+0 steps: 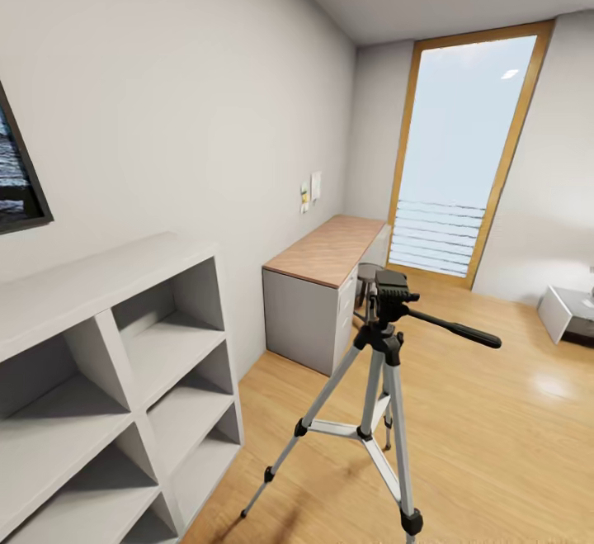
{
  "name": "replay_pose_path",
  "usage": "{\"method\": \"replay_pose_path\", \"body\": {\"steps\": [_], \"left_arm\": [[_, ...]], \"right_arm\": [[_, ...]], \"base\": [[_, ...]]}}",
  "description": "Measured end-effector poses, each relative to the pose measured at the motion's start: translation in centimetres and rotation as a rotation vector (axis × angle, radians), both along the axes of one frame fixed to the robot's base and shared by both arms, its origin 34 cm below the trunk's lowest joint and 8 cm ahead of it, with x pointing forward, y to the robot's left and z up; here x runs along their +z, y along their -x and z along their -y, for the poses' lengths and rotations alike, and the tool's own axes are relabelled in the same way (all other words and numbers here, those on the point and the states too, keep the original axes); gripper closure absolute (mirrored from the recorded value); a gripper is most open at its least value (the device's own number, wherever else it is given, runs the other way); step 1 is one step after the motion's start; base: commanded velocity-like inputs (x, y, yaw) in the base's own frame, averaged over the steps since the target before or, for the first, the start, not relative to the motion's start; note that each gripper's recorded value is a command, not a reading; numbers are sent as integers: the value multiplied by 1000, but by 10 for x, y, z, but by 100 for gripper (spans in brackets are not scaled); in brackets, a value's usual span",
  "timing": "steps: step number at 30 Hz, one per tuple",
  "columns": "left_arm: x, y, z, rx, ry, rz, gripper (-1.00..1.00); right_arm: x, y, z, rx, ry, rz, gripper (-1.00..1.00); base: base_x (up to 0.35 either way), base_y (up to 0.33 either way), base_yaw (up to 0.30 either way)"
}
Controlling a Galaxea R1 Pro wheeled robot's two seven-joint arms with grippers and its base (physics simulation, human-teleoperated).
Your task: Attach the digital camera to the camera tripod in the bedroom.
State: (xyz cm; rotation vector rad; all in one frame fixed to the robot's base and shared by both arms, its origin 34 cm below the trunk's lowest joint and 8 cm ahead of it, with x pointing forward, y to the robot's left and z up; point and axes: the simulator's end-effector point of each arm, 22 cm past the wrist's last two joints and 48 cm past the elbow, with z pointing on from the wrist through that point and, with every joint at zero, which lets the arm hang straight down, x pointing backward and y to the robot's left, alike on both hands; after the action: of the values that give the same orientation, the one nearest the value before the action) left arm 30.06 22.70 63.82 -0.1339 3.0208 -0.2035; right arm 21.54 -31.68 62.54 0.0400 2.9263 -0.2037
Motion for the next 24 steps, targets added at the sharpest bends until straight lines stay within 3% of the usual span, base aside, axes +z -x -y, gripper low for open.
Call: {"method": "replay_pose_path", "body": {"steps": [24], "left_arm": [[0,0,0,0,1,0,100]], "right_arm": [[0,0,1,-1,1,0,-100]], "base": [[0,0,-243]]}}
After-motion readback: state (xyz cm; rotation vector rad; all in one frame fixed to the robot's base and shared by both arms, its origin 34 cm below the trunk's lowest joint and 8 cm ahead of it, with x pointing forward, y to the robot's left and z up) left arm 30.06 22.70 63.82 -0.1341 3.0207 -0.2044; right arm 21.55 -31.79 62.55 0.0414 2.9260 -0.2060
